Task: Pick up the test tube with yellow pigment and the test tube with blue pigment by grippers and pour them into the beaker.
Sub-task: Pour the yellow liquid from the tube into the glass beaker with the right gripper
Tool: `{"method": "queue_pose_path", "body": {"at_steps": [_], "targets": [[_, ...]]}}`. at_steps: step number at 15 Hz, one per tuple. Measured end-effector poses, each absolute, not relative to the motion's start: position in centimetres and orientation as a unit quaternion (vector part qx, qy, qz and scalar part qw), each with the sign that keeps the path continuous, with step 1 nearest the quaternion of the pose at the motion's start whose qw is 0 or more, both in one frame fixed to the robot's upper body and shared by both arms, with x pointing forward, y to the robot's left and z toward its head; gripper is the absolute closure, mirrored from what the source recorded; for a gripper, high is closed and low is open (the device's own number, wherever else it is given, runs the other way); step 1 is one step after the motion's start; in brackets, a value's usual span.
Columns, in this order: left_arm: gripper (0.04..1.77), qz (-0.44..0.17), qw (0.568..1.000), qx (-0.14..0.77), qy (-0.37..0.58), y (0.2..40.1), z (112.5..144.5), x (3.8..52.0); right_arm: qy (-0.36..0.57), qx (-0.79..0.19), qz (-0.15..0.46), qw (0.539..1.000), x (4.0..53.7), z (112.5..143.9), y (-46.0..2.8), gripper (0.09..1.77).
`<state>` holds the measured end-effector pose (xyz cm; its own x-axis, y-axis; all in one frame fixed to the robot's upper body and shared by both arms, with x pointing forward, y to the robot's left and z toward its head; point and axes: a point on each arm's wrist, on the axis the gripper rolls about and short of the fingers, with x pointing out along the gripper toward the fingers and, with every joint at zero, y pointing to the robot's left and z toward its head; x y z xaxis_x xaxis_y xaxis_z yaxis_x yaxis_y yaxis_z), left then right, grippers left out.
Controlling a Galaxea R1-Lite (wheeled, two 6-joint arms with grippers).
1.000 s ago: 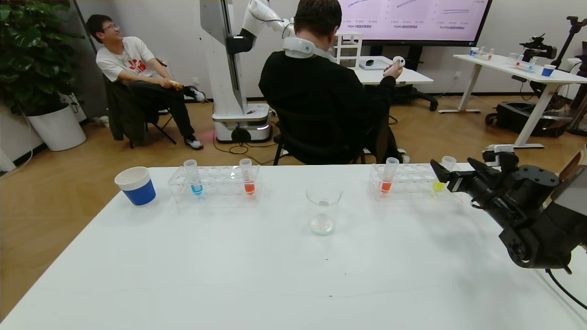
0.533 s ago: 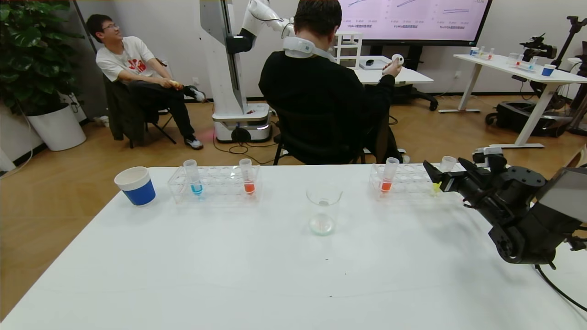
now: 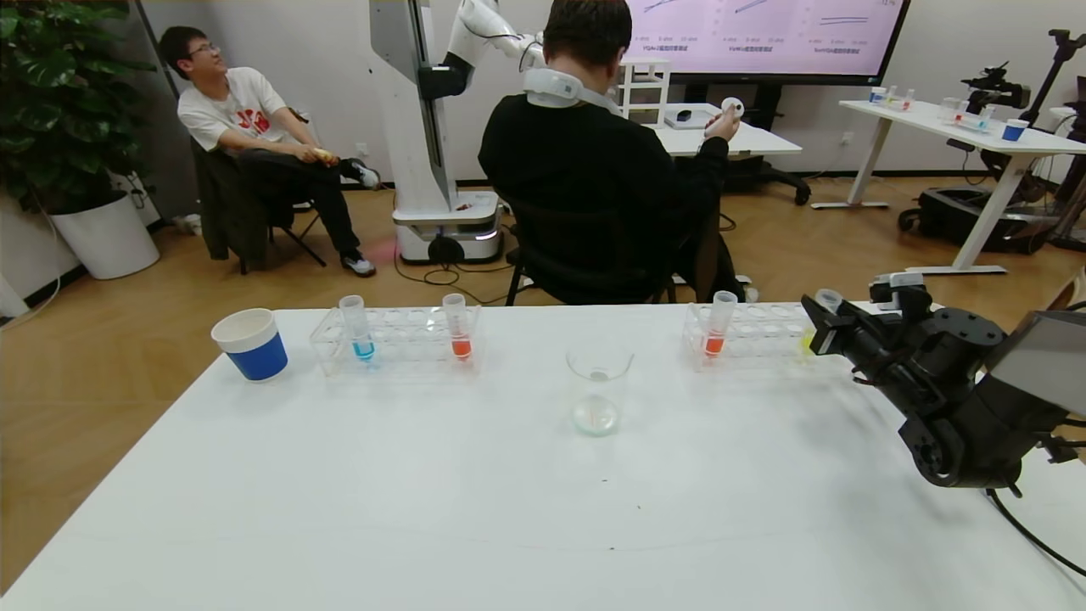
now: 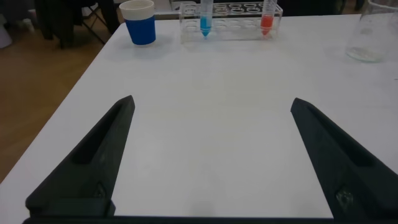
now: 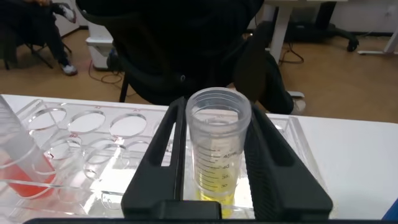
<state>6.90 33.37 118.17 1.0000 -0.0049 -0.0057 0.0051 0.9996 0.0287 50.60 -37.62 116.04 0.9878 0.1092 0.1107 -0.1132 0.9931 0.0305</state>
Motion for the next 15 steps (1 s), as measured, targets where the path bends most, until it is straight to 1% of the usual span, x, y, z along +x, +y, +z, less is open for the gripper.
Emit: {"method": "queue_pose_path", "body": {"at_steps": [1,4,11,15], "targets": [[0.06,-0.002,1.000,0.014,0.003,33.4,118.2,6.9,-0.055,0.018,0.054,0.997,50.6,116.1,-37.8,1.35],[0.06,-0.002,1.000,0.014,0.003,33.4,118.2,6.9,-0.062,0.017,0.053,0.997,50.5,116.7,-37.9,1.35],[0.06,-0.002,1.000,0.014,0.003,33.4,118.2,6.9,-0.083,0.000,0.052,0.995,49.2,122.2,-37.9,1.35],[0.06,-0.002,1.000,0.015,0.003,33.4,118.2,6.9,-0.102,-0.014,0.051,0.993,48.8,123.5,-38.0,1.35]]}}
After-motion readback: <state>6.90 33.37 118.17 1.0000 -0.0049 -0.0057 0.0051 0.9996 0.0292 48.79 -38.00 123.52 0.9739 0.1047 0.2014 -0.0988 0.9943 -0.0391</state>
